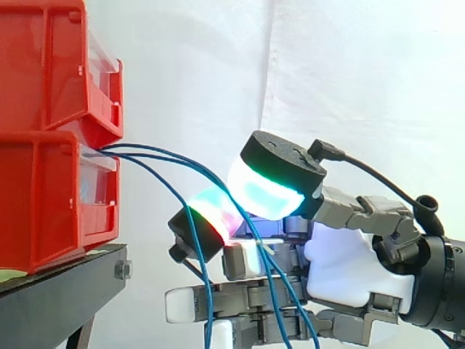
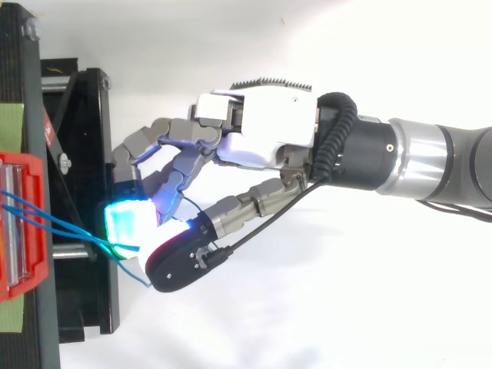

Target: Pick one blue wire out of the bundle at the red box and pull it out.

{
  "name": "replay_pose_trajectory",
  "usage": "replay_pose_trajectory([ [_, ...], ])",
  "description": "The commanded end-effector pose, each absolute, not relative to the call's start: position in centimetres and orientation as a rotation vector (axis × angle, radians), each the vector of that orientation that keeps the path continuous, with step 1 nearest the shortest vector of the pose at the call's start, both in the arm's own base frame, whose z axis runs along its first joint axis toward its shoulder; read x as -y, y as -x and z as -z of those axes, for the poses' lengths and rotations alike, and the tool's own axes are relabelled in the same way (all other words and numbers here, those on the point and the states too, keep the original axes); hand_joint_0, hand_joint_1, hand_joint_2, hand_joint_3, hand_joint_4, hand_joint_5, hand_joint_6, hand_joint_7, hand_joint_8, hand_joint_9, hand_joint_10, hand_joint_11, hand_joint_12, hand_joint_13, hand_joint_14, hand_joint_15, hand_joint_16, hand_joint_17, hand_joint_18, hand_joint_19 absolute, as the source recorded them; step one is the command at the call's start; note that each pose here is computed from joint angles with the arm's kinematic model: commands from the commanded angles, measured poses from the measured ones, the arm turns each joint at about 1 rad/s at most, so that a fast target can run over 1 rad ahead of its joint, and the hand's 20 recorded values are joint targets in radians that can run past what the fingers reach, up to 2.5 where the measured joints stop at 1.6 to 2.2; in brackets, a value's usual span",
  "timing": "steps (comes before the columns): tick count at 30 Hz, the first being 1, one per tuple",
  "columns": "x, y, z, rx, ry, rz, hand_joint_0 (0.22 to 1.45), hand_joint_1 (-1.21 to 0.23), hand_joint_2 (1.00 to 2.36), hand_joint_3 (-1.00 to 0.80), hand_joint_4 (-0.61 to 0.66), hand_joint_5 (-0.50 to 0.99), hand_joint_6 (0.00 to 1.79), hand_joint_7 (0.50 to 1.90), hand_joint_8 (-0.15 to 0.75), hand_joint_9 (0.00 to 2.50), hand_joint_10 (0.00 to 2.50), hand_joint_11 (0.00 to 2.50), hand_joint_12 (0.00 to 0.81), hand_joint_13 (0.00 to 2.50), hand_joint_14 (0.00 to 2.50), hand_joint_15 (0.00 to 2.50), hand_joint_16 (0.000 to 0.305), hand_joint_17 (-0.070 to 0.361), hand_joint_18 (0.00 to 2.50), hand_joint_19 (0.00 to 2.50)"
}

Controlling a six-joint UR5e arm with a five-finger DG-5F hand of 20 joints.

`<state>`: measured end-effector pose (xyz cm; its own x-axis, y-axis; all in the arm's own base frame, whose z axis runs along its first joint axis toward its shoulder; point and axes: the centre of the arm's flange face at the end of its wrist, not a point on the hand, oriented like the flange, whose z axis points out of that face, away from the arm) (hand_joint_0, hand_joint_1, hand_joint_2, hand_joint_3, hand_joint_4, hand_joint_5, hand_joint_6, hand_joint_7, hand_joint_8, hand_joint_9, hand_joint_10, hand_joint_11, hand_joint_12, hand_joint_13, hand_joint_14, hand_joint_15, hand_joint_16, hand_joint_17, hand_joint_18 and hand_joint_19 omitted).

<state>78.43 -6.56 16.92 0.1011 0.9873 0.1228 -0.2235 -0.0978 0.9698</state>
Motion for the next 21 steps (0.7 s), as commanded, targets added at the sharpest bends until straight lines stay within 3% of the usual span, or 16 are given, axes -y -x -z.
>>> replay_pose_trajectory([
  [1,6.5,-78.4,-16.9,-0.91,-1.177,-1.303,0.58,-0.79,1.01,-0.02,0.1,-0.12,0.88,1.16,0.315,1.16,0.02,0.73,0.421,0.75,0.01,0.38,0.061,0.136,0.72,0.51],
  [5,6.5,-78.4,-16.9,-0.914,-1.177,-1.296,0.58,-0.77,1.0,0.01,0.08,-0.1,0.87,1.19,0.321,1.21,0.02,0.71,0.444,0.78,0.01,0.37,0.065,0.147,0.77,0.49],
  [12,6.6,-78.4,-17.4,-0.916,-1.162,-1.278,0.56,-0.76,1.11,-0.01,0.04,-0.1,0.86,1.18,0.309,1.22,0.02,0.68,0.451,0.78,0.01,0.36,0.067,0.15,0.78,0.47],
  [17,6.8,-78.3,-18.2,-0.917,-1.155,-1.263,0.53,-0.73,1.18,-0.05,0.09,-0.1,0.86,1.2,0.316,1.22,0.02,0.68,0.458,0.78,0.01,0.36,0.068,0.153,0.76,0.47],
  [21,7.0,-78.1,-19.0,-0.925,-1.155,-1.255,0.54,-0.76,1.16,-0.08,0.14,-0.1,0.86,1.2,0.329,1.19,0.02,0.7,0.467,0.72,0.01,0.36,0.069,0.154,0.7,0.47],
])
